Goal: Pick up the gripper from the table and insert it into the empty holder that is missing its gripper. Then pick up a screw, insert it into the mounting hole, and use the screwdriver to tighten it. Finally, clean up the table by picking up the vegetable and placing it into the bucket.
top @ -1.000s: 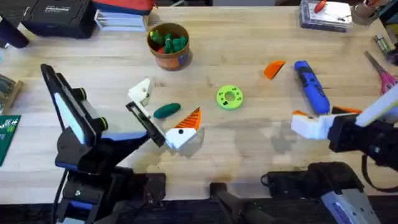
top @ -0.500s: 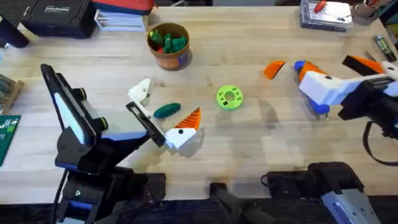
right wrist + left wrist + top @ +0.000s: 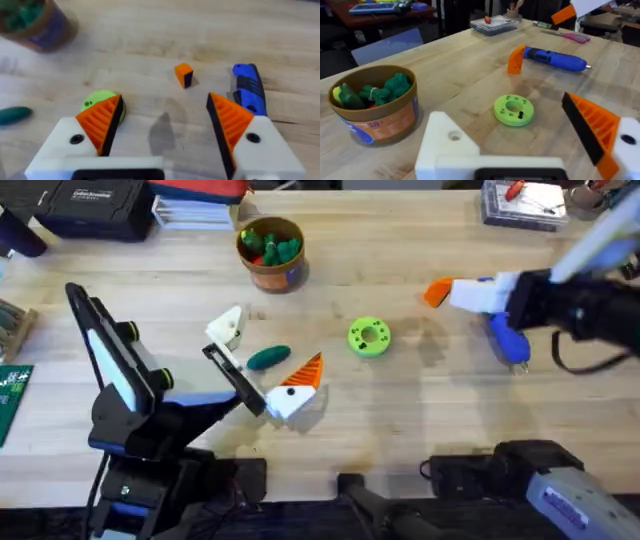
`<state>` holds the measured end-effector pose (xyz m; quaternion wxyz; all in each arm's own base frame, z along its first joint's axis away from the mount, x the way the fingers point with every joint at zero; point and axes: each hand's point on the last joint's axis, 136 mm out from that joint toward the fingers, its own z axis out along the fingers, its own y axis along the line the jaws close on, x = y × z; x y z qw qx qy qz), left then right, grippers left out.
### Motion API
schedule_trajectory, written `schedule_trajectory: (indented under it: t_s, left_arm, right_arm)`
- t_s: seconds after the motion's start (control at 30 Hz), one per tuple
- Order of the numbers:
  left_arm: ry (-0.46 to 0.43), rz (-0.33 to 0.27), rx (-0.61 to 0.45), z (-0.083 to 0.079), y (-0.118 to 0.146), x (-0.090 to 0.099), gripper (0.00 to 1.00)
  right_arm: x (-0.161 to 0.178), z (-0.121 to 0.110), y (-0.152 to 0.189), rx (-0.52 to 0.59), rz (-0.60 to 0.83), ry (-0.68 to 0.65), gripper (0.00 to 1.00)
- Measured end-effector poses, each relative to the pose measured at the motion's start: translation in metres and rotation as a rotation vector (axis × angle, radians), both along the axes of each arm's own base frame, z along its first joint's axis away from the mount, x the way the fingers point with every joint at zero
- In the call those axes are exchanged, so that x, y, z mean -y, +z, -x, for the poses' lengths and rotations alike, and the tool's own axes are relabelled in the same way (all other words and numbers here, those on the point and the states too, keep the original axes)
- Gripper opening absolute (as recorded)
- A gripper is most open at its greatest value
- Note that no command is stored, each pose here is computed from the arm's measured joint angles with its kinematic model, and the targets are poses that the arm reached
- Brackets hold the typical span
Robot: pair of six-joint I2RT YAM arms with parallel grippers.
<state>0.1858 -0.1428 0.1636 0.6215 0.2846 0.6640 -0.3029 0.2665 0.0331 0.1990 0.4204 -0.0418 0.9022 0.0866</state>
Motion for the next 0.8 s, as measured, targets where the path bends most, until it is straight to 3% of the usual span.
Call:
schedule_trajectory:
  t_s: [0.27,0.47,0.8]
  left_arm:
    - [0.000,0.000,0.000,0.000,0.000,0.000,0.985]
    - [0.000,0.000,0.000,0.000,0.000,0.000,0.985]
    - [0.000,0.000,0.000,0.000,0.000,0.000,0.985]
  right_arm:
    - [0.001,-0.047,-0.019,-0.287,0.100,0.109,0.994]
    - [0.009,-0.072,-0.040,-0.361,0.188,0.151,0.994]
    - [0.020,-0.083,-0.085,-0.464,0.296,0.214,0.993]
